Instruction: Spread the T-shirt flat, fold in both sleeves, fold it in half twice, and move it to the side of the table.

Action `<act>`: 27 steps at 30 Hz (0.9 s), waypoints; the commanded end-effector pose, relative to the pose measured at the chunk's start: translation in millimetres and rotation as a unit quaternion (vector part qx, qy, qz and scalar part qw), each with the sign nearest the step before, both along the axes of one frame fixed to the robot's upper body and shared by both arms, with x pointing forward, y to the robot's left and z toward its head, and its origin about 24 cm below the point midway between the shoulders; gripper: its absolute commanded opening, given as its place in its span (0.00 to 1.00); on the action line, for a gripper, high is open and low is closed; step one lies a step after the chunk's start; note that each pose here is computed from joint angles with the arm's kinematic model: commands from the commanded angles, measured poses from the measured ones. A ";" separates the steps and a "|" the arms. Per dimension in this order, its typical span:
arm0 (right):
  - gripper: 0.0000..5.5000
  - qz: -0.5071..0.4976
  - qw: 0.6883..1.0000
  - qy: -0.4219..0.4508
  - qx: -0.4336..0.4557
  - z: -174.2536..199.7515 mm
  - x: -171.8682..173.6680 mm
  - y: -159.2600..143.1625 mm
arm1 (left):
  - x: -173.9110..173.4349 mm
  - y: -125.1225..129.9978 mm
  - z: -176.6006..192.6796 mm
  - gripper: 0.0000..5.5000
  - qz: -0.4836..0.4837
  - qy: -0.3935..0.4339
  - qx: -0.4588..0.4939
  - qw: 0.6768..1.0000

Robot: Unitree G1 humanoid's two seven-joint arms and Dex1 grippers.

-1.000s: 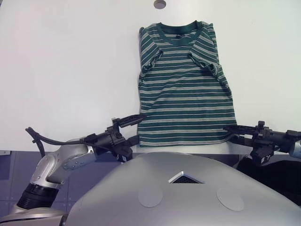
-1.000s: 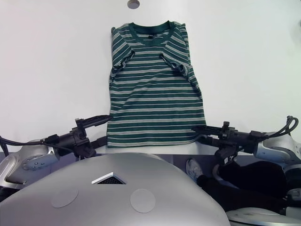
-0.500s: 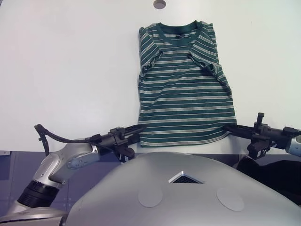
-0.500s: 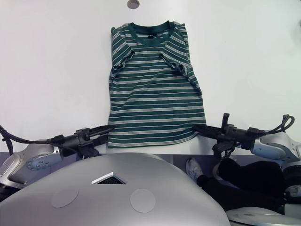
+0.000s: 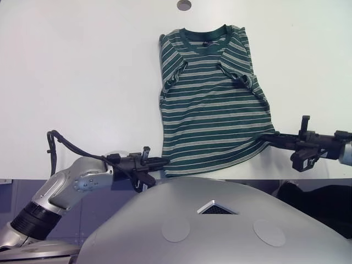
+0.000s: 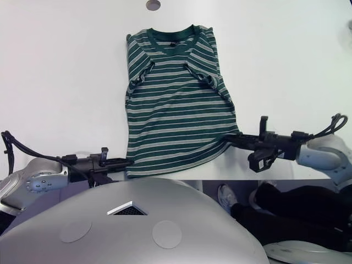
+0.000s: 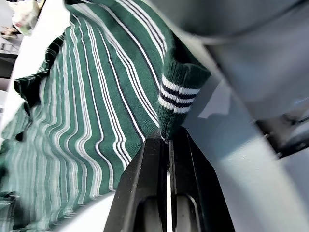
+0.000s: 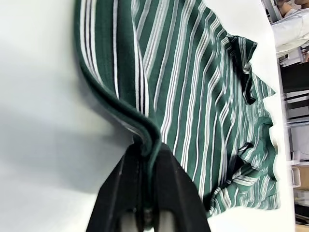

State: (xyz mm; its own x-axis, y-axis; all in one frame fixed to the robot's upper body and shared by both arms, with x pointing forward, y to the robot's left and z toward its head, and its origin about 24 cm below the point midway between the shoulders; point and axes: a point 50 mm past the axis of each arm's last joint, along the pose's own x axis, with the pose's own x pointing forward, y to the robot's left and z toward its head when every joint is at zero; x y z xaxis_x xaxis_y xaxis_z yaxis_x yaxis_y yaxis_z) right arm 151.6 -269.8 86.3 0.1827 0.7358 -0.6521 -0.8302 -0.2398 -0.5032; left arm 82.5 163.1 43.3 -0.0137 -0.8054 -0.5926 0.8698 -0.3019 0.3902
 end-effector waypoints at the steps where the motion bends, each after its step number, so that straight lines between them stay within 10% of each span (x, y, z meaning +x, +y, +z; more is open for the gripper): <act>1: 0.00 -0.004 0.987 0.157 -0.020 69.0 44.8 26.6 | 58.7 -2.5 48.3 0.00 -0.061 0.125 0.015 0.990; 11: 0.00 -0.137 0.967 0.212 -0.025 106.5 188.6 42.9 | 222.1 40.9 145.2 0.00 0.129 0.241 -0.016 0.962; 16: 0.00 -0.214 0.954 0.200 -0.061 85.3 219.5 54.8 | 273.1 65.2 143.6 0.00 0.277 0.185 -0.029 0.942; 27: 0.00 -0.313 0.941 0.124 -0.041 43.0 234.3 71.2 | 304.6 21.4 78.7 0.00 0.389 0.066 -0.058 0.917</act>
